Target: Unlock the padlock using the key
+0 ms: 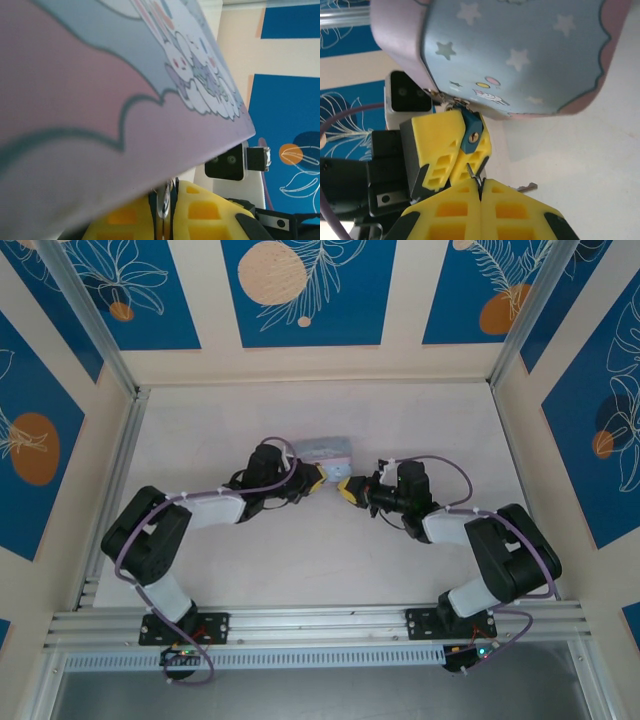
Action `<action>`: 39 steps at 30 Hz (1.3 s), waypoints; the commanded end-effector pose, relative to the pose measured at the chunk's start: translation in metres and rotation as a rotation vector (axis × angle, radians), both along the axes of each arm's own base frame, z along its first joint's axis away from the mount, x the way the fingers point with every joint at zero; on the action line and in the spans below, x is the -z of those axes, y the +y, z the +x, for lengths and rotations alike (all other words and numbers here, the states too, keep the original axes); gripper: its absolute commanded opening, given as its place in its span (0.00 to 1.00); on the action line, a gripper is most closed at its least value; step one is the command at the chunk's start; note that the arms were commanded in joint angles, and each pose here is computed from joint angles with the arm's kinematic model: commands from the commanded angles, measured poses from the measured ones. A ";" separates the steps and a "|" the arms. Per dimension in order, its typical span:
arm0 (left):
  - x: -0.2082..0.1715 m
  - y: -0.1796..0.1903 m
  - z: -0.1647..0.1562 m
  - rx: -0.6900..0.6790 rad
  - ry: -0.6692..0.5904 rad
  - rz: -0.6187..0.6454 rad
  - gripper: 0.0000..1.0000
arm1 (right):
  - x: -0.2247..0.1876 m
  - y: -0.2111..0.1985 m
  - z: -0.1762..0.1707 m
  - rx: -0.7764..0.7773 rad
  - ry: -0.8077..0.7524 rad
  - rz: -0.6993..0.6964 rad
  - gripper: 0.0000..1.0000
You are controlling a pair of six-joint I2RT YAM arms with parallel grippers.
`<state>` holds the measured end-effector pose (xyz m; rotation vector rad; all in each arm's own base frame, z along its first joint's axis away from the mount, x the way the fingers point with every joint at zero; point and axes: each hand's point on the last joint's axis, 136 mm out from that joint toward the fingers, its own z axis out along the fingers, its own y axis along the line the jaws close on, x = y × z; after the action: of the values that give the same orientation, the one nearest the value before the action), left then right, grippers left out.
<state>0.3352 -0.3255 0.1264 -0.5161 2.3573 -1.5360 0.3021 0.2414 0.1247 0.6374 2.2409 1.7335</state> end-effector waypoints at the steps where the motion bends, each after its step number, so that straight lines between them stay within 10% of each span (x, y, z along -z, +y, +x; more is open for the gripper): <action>1: -0.009 -0.004 0.006 -0.064 -0.001 -0.081 0.00 | 0.005 -0.004 0.006 0.087 0.010 0.018 0.00; 39: -0.011 -0.009 0.010 -0.140 0.019 -0.134 0.00 | -0.003 0.013 0.024 0.178 0.015 0.131 0.00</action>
<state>0.3440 -0.3269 0.1307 -0.7417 2.2224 -1.6019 0.3174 0.2500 0.1144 0.8828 2.0719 1.7801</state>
